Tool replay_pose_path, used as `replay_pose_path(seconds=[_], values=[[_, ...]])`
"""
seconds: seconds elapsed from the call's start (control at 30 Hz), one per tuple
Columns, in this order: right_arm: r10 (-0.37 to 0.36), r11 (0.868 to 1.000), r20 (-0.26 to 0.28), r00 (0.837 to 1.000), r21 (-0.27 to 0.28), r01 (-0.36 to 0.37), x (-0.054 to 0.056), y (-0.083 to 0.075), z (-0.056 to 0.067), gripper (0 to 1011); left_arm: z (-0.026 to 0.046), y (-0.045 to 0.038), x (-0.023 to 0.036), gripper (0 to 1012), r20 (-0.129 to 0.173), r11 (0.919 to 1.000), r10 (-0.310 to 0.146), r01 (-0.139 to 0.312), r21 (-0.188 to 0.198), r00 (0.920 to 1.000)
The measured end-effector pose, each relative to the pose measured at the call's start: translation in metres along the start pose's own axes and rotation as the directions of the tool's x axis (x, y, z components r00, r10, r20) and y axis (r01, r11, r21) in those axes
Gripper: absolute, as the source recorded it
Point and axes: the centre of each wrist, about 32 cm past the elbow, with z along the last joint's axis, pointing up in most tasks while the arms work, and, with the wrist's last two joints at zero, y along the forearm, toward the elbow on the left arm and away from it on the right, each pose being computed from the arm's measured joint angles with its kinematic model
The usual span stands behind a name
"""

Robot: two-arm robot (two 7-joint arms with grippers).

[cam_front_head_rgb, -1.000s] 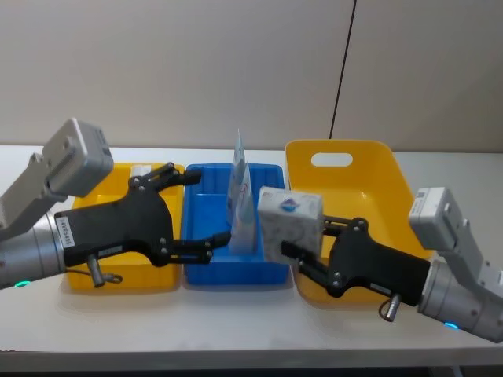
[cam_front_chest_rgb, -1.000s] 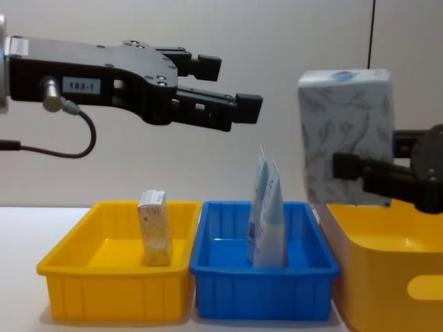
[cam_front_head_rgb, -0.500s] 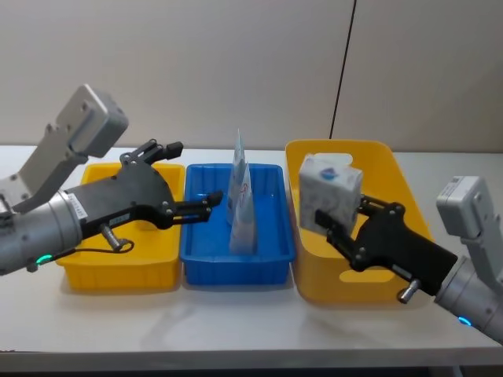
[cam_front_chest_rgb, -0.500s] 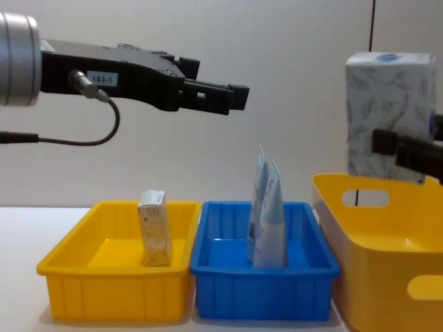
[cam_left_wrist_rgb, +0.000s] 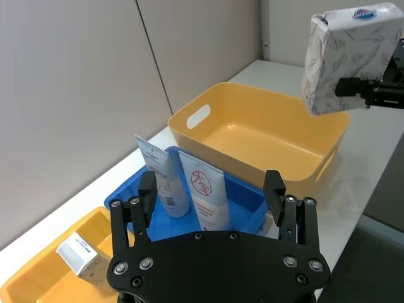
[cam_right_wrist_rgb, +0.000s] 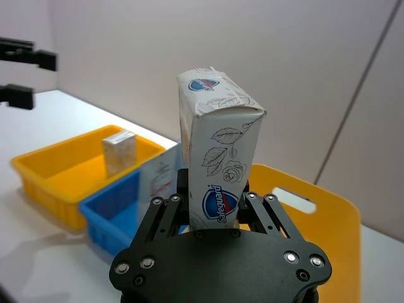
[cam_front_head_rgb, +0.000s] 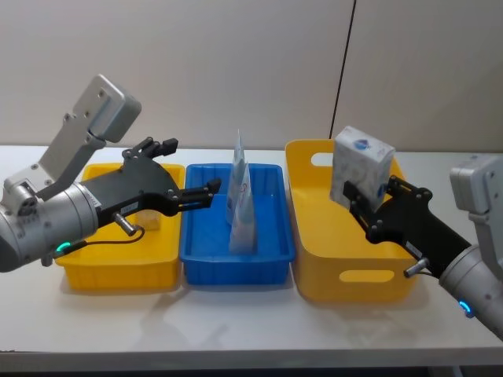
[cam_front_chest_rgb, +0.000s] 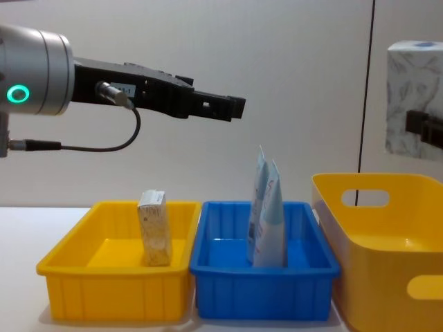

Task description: Bimanual collaborative sorting of washing and personal care products

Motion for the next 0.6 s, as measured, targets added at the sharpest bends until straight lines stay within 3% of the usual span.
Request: replay_pose_path(seconds=[0.27,0.6], values=[[-0.122,0.992,-0.039,0.992,-0.045,0.120,-0.007,0.009,0.005,356,-0.0001,-0.0047,-0.0003,1001,-0.016,0.9997,0.021,-0.020,0.015,0.9997],[-0.245,0.963,-0.092,0.965,-0.137,0.231,-0.013,0.025,0.008,356,-0.0001,-0.0074,-0.0006,1001,-0.024,0.9993,0.032,-0.031,0.023,0.9992]])
